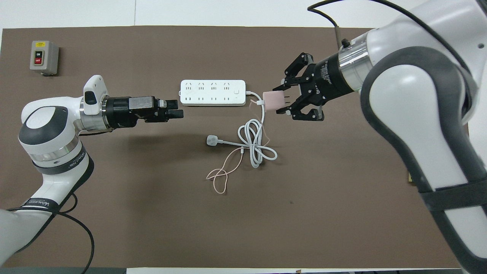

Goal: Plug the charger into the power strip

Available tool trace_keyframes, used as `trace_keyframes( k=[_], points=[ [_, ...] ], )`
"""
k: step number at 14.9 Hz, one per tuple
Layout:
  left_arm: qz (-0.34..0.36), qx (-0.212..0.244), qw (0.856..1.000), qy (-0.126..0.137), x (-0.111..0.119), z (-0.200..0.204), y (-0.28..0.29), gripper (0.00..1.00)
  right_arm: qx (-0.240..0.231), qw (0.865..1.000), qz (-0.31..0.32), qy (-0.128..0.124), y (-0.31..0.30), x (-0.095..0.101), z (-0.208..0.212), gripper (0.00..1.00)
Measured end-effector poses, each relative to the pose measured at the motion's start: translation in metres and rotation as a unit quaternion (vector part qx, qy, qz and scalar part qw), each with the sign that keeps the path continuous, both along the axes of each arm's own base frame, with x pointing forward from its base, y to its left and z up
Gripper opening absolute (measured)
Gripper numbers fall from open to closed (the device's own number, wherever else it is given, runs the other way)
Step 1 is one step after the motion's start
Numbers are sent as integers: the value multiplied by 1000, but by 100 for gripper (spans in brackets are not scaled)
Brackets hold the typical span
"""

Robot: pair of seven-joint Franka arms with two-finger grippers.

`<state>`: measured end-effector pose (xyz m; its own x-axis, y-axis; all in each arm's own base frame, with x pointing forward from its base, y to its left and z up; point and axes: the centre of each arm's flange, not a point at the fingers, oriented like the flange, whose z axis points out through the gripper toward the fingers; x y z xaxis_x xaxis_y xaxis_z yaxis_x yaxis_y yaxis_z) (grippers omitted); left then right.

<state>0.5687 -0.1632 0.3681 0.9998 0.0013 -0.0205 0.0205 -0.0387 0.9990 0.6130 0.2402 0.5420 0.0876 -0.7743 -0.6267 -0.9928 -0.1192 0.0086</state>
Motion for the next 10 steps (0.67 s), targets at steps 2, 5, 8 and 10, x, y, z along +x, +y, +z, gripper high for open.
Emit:
trace_keyframes(
  k=[2,5,8,10],
  points=[
    [4,-26,1000,14,-4,4,-22,100,1,1000,-5,-5,25,-4,0,47],
    [-2,-60,996,64,-10,13,-46,100,3,1000,-17,-9,47,-9,1,47],
    [-15,-65,995,70,-17,27,-62,100,5,999,-29,-13,59,-9,-2,47],
    [-14,-62,996,66,-19,42,-68,100,5,999,-42,-11,60,-6,-6,47]
  ],
)
